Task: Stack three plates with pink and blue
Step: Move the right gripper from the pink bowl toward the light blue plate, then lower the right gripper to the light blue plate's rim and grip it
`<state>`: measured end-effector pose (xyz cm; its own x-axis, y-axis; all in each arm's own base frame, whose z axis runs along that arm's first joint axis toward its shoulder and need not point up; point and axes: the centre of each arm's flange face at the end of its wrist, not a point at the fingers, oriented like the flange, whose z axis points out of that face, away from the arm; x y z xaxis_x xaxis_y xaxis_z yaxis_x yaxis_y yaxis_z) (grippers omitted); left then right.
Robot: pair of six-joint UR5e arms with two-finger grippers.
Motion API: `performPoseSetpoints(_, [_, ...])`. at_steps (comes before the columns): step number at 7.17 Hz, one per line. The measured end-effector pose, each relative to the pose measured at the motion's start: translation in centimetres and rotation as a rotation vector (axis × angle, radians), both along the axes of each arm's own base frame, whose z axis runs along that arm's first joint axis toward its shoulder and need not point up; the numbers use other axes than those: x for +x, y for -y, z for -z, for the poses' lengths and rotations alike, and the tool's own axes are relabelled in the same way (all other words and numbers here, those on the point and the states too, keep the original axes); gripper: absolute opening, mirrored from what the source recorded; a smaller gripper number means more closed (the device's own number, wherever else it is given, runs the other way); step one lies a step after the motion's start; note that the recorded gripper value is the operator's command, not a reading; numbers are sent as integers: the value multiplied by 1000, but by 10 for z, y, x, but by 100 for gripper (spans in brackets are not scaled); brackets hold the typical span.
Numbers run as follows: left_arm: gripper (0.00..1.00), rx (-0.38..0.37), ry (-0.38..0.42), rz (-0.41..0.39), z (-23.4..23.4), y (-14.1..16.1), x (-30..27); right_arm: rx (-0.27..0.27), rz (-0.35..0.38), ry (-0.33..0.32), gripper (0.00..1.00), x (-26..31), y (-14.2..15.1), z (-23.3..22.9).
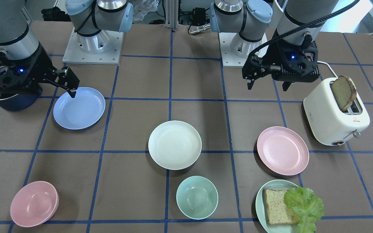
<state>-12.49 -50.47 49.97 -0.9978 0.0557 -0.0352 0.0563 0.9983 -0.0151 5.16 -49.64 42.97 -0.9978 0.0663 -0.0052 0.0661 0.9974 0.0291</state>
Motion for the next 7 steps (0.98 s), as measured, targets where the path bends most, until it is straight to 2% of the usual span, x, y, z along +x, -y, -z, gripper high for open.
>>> performPoseSetpoints(3, [100,0,-2,-3,0,1,1,-4,-31,1,100,-70,-14,65])
performPoseSetpoints(7, [100,-20,-64,-44,-2,3,-2,-17,-36,-14,100,-98,-55,150])
